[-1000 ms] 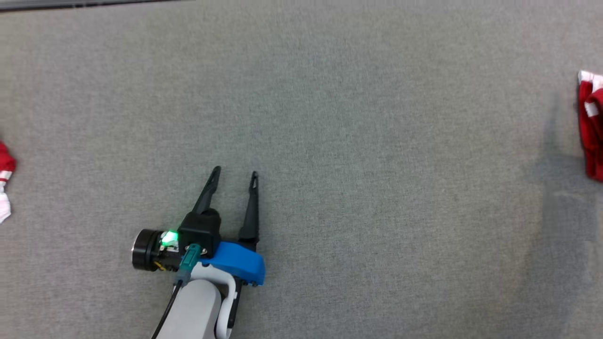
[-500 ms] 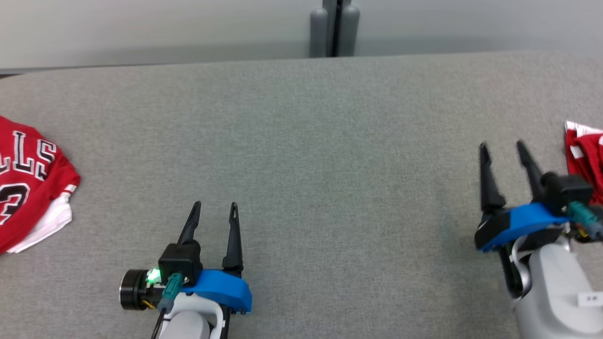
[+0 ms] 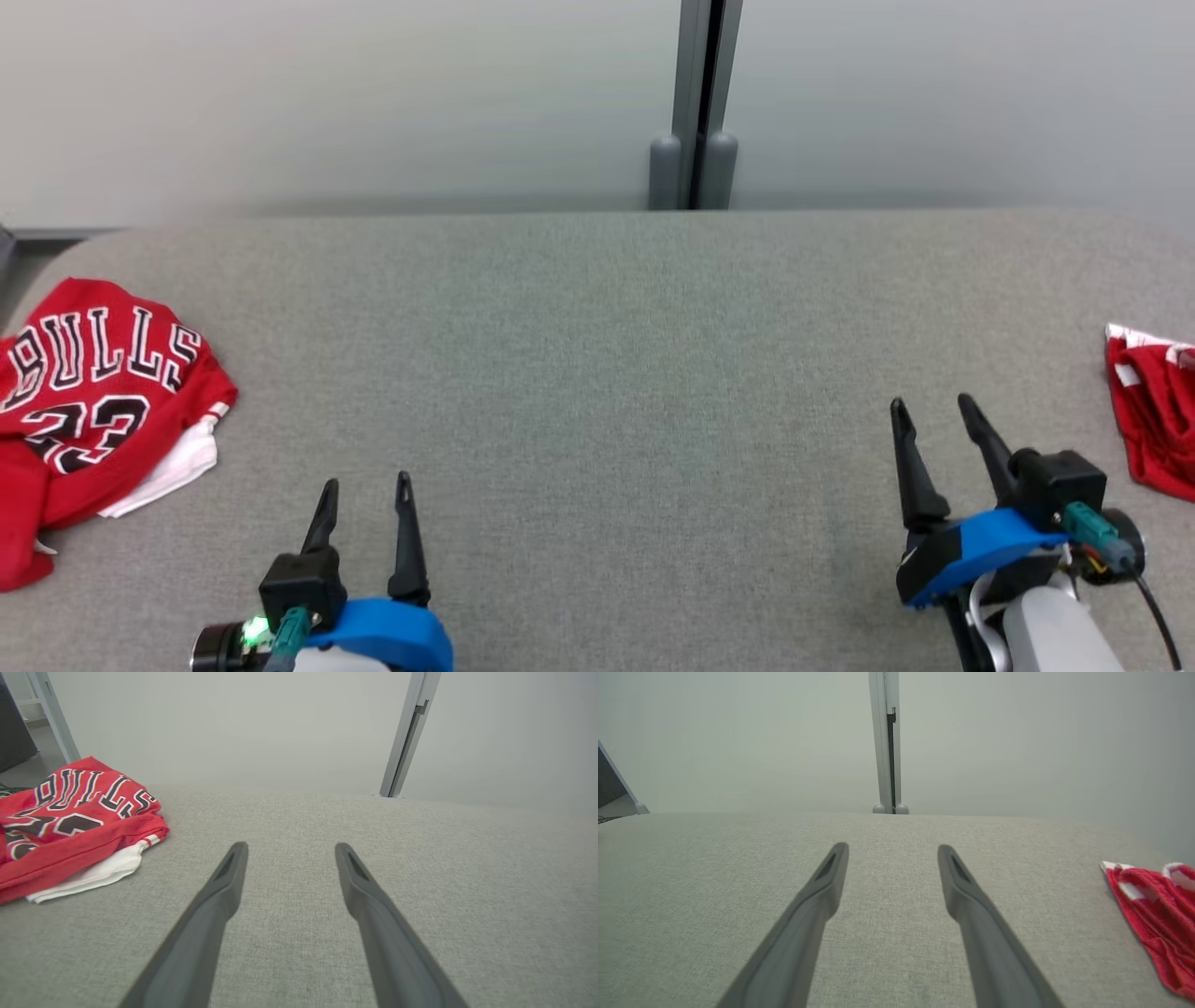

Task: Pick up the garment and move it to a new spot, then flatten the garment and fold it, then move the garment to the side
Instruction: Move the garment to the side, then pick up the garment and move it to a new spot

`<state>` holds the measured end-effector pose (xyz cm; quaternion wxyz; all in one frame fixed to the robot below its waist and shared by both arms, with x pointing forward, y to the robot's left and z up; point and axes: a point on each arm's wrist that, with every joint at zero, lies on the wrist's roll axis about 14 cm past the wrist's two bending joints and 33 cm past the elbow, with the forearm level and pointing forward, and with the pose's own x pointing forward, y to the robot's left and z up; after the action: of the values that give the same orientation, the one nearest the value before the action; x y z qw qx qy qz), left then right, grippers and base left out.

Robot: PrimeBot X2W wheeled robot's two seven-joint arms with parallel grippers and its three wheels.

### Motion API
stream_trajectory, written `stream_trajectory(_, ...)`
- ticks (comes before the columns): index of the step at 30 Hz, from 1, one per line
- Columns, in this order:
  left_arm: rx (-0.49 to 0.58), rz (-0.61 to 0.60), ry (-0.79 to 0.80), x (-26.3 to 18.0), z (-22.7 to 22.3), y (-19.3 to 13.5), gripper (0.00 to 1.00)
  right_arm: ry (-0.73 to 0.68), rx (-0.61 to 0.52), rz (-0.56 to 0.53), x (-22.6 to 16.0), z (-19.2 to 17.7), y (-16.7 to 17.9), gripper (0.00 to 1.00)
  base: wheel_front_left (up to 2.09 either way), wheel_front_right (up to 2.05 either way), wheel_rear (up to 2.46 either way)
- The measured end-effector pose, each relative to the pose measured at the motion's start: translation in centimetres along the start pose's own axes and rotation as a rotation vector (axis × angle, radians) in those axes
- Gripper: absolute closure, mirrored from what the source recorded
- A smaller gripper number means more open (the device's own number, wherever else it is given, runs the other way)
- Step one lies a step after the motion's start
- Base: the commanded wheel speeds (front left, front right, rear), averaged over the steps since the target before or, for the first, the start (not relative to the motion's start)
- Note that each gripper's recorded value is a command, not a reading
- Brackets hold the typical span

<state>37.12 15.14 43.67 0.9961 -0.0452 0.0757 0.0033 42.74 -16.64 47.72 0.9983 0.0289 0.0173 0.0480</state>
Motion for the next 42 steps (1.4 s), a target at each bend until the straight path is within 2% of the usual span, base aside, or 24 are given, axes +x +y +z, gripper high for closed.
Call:
stream_trajectory(14,-0.006,0.033,-0.038,-2.0,0.9,1.4,0.00,0.007,0.031,0.037,-2.6,-0.3,1.6,0.00,0.00,0.00,0.00)
stream_trajectory(27,-0.011,0.053,-0.029,-2.5,0.5,2.1,0.00,0.028,0.032,0.071,-2.1,-1.0,2.8,0.00,0.00,0.00,0.00)
stream_trajectory(34,-0.023,0.154,-0.043,-4.0,0.8,5.2,0.00,0.044,0.031,0.188,-0.7,-1.5,6.9,0.00,0.00,0.00,0.00)
stream_trajectory(42,-0.042,0.355,-0.057,-7.8,0.7,10.8,0.00,0.066,0.030,0.380,1.0,-2.2,14.0,0.00,0.00,0.00,0.00)
